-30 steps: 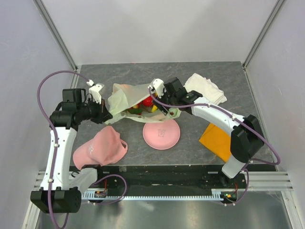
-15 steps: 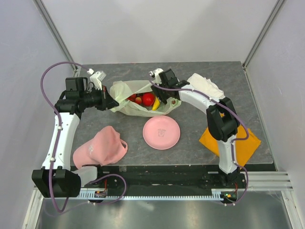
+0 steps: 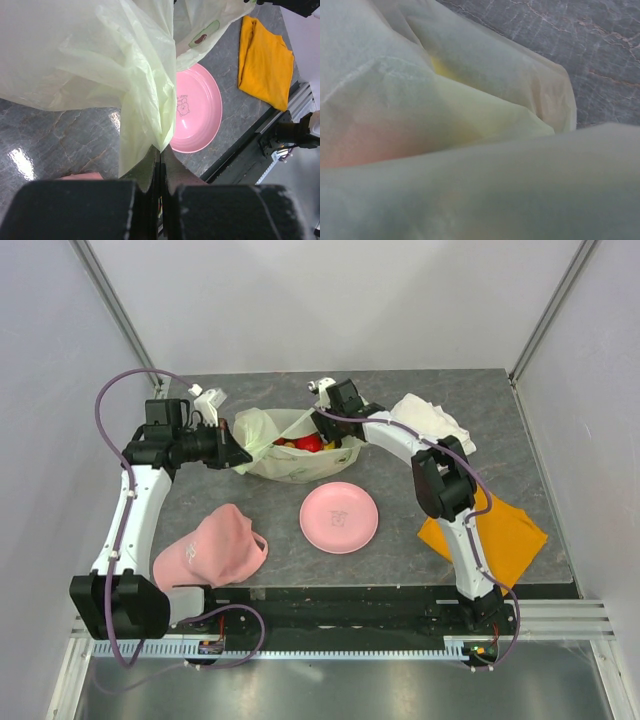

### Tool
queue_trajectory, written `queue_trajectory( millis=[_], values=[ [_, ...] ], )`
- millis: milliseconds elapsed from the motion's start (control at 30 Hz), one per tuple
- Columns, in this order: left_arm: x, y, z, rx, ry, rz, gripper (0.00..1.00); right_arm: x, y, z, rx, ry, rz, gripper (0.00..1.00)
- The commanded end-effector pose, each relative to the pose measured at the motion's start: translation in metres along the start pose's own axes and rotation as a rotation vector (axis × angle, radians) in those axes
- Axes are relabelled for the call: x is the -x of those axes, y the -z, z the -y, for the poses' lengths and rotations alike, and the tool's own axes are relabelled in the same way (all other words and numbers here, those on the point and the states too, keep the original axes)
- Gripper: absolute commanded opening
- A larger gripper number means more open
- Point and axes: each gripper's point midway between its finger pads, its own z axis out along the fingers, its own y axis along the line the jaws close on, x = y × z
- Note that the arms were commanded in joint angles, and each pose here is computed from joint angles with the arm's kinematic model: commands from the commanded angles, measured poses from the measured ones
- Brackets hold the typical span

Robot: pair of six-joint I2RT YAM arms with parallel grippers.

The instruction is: Take the fake fruits out of the plastic bag

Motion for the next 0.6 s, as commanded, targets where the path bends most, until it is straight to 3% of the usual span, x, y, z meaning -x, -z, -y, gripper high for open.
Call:
queue_trajectory(
  millis=[0,67,100,133,233,367,567],
  values=[
    [0.013,-0.001,0.003,-0.011,-0.013,0.021,0.02,-0.006,-0.013,-0.005,0.037,-0.024,-0.017,0.62],
    [0.014,-0.001,0.001,-0.007,-0.013,0.020,0.02,-0.012,-0.015,-0.004,0.037,-0.021,-0.035,0.57],
    [0.015,-0.002,0.001,-0.005,-0.012,0.019,0.02,-0.011,-0.013,-0.004,0.042,-0.018,-0.034,0.51],
    [0.016,-0.002,0.001,-0.005,-0.014,0.020,0.02,-0.009,-0.010,-0.006,0.069,-0.006,-0.032,0.38],
    [0.017,-0.003,-0.002,0.003,-0.015,0.019,0.02,0.014,0.022,-0.008,0.092,0.027,0.017,0.28],
    [0.019,-0.006,-0.003,-0.005,-0.019,0.025,0.02,0.058,0.100,-0.022,0.178,0.053,0.124,0.28],
    [0.034,-0.004,0.006,-0.029,-0.053,0.069,0.02,0.053,0.180,-0.053,0.346,0.101,0.168,0.30]
  ],
)
